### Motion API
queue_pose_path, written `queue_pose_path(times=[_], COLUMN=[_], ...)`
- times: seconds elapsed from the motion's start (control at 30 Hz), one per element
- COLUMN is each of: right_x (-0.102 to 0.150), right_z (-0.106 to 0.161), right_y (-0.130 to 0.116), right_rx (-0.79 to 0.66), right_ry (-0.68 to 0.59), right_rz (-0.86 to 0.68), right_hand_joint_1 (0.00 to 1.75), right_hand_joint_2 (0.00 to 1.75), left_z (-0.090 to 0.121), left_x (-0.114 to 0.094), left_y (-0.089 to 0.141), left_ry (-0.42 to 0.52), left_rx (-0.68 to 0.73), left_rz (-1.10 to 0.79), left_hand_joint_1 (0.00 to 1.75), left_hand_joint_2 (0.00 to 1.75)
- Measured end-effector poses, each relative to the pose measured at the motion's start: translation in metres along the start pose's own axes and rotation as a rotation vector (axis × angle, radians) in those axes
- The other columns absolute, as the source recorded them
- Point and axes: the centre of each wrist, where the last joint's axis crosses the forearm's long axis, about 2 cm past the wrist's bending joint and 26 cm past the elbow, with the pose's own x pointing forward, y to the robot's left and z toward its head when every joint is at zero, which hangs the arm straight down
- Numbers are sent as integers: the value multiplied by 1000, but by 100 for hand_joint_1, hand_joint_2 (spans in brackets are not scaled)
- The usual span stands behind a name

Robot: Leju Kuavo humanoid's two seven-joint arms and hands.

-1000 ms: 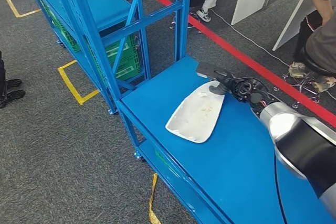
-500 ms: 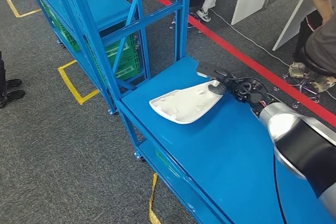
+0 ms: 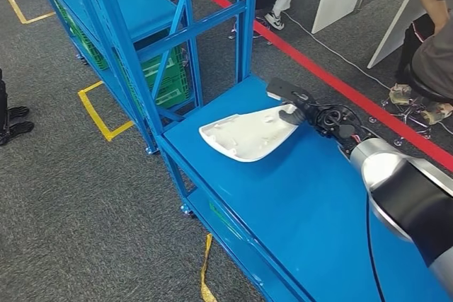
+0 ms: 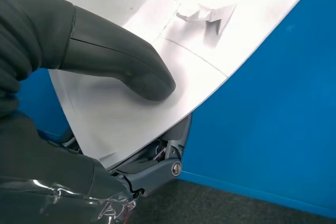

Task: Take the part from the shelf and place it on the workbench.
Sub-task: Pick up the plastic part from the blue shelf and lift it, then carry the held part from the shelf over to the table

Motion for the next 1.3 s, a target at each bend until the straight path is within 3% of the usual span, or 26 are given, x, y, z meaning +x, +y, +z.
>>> queue_pose_path(times=[0.1,0.23,0.83,1.3], right_x=[2,10,84,113], right_z=[0,-1,14,32], right_y=[1,5,62,74], right_rx=[-7,-8,79,124], right_ry=[-46,-126,-542,-679], right_rz=[-32,-76,-289,-314], right_hand_joint_1=[175,175,175,175], right_hand_joint_2=[175,175,175,175], left_z=[0,1,3,4], left_x=[-1,-3,-17,-20], left_y=[0,1,6,7], left_ry=[-2,-3,-15,-17], left_rx=[9,31,55,53], left_rz=[28,64,102,106], left_hand_joint_1=[0,0,0,0], left_hand_joint_2=[0,175,175,175])
